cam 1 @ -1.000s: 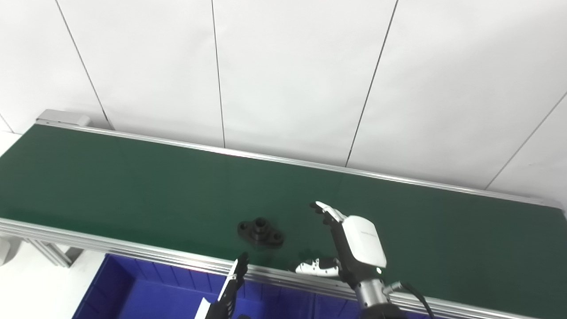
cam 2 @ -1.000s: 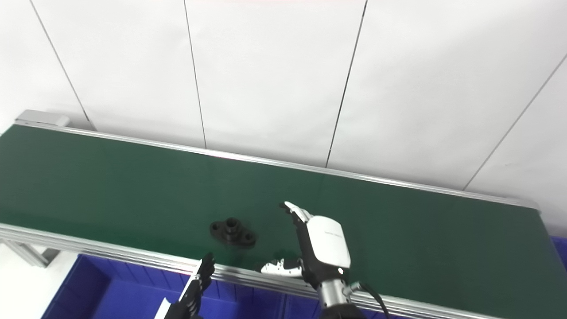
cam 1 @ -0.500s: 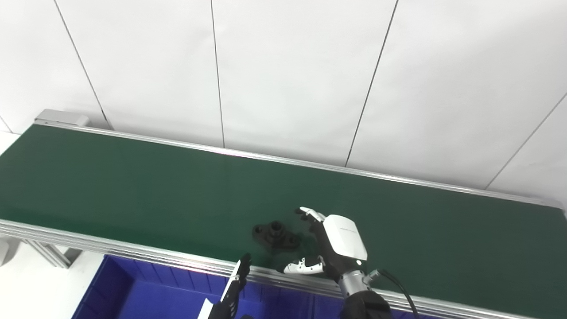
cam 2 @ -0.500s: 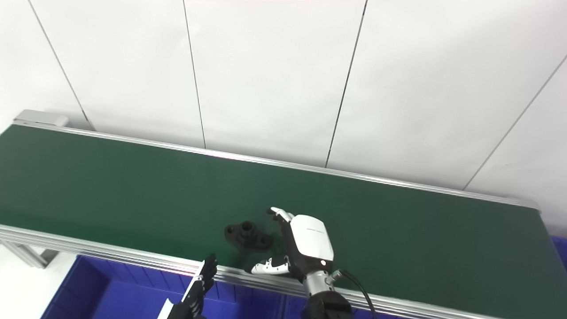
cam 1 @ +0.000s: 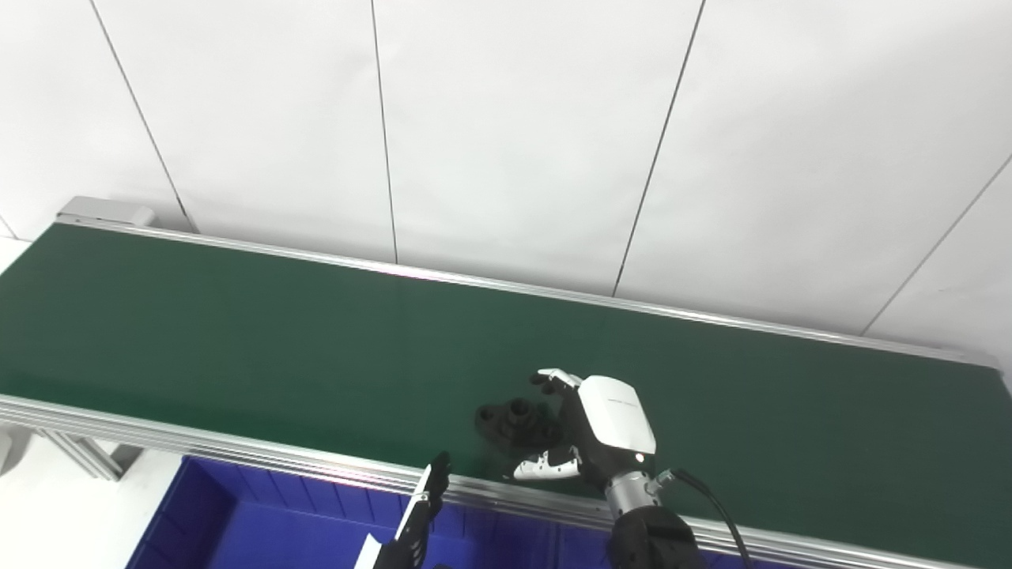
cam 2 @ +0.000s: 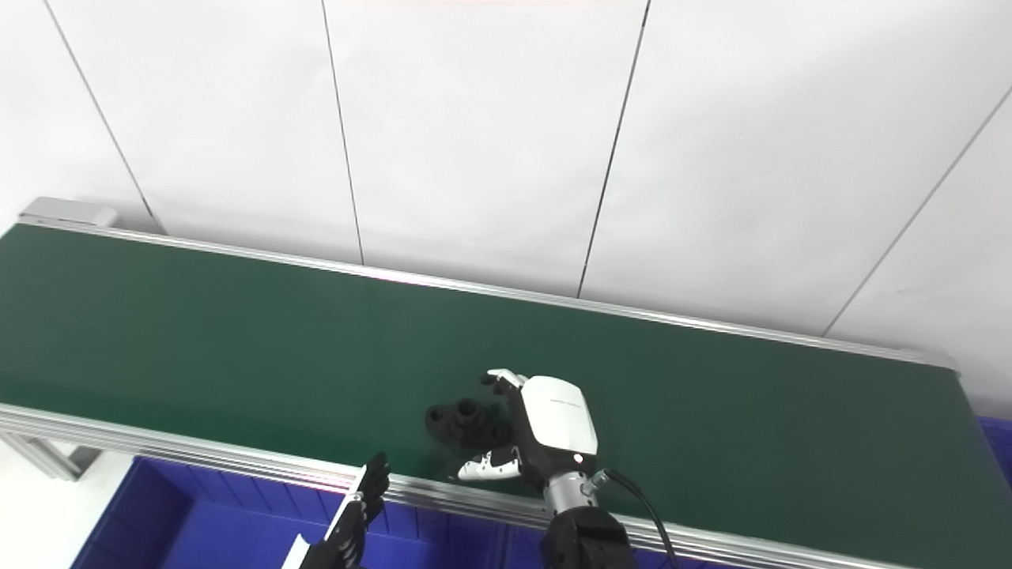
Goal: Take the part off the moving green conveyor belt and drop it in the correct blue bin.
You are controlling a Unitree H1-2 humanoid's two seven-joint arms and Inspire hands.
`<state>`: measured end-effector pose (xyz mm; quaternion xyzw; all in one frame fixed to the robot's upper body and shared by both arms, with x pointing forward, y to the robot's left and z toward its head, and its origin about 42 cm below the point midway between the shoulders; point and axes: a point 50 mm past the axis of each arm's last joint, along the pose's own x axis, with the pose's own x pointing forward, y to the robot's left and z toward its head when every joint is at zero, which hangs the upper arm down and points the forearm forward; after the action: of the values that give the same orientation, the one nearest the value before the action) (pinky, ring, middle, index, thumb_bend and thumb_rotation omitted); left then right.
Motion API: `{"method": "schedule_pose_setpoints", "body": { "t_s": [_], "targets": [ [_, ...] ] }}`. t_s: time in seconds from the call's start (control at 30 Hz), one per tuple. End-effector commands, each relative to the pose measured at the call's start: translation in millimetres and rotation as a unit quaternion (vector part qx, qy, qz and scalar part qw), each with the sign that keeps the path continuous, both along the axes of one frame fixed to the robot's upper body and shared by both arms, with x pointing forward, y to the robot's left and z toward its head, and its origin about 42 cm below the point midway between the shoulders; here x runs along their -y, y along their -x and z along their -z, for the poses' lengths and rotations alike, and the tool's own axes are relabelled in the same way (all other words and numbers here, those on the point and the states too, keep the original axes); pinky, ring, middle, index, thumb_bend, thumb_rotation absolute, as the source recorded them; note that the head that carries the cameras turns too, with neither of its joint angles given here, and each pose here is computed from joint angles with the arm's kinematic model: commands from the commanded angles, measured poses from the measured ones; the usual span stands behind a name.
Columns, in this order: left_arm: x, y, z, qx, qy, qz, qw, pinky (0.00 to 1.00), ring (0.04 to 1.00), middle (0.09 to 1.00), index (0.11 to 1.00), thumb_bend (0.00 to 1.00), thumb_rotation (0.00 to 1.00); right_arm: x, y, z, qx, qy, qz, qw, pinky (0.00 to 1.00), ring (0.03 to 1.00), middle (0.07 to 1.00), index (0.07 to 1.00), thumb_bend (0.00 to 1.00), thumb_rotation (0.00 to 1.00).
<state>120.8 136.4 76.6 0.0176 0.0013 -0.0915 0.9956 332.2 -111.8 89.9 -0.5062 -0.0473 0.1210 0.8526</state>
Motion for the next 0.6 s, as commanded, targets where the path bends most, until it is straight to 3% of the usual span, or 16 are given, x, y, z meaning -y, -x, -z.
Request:
{"method": "schedule_pose_setpoints", "body": {
  "t_s": [0.0,0.1,0.13,0.17,0.27,0.37,0.4,0.47,0.57],
  "targets": [
    [2,1,-8,0.014,0.013,-0.002,1.0,1.0,1.0,1.0,1.0,0.76,0.98,-10,-2,-3,-0.002,-0.009,-0.009,1.0,0.37,0.474,0.696,0.751,0.89,0.29],
    [1,1,-9,0.012,0.011,-0.001,1.0,1.0,0.998,1.0,1.0,0.75,0.98,-12,-2,-2,-0.006,-0.012,-0.007,1.0,0.33,0.435,0.641,0.677,0.82,0.19],
    [1,2,-9,0.012,0.009,-0.001,1.0,1.0,0.997,1.0,1.0,0.75,0.98,-12,-3,-1,-0.007,-0.01,-0.008,1.0,0.33,0.425,0.591,0.642,0.79,0.16],
    [1,2,-10,0.013,0.008,-0.001,1.0,1.0,0.995,1.0,1.0,0.76,0.99,-12,-3,0,-0.007,-0.007,-0.009,1.0,0.26,0.333,0.453,0.551,0.63,0.14],
    [1,2,-10,0.012,0.008,-0.002,1.0,1.0,0.993,1.0,1.0,0.76,1.0,-11,-1,4,-0.015,0.012,-0.008,1.0,0.15,0.207,0.304,0.492,0.53,0.12],
    [0,1,-10,0.012,0.008,-0.002,1.0,1.0,0.991,1.0,1.0,0.76,1.0,-9,0,8,-0.034,0.022,0.0,0.999,0.15,0.216,0.313,0.486,0.52,0.12],
    [0,1,-9,0.012,0.008,-0.001,1.0,1.0,0.993,1.0,1.0,0.75,1.0,-9,1,10,-0.037,0.024,0.002,0.999,0.18,0.252,0.42,0.484,0.53,0.04],
    [-1,1,-10,0.011,0.007,0.0,1.0,1.0,0.994,1.0,1.0,0.76,1.0,-8,2,13,-0.042,0.029,0.006,0.999,0.19,0.266,0.455,0.484,0.53,0.01],
    [-2,0,-9,0.011,0.005,0.001,1.0,1.0,0.993,1.0,1.0,0.77,1.0,-7,3,16,-0.051,0.033,0.009,0.998,0.23,0.313,0.408,0.514,0.52,0.0]
  ]
}}
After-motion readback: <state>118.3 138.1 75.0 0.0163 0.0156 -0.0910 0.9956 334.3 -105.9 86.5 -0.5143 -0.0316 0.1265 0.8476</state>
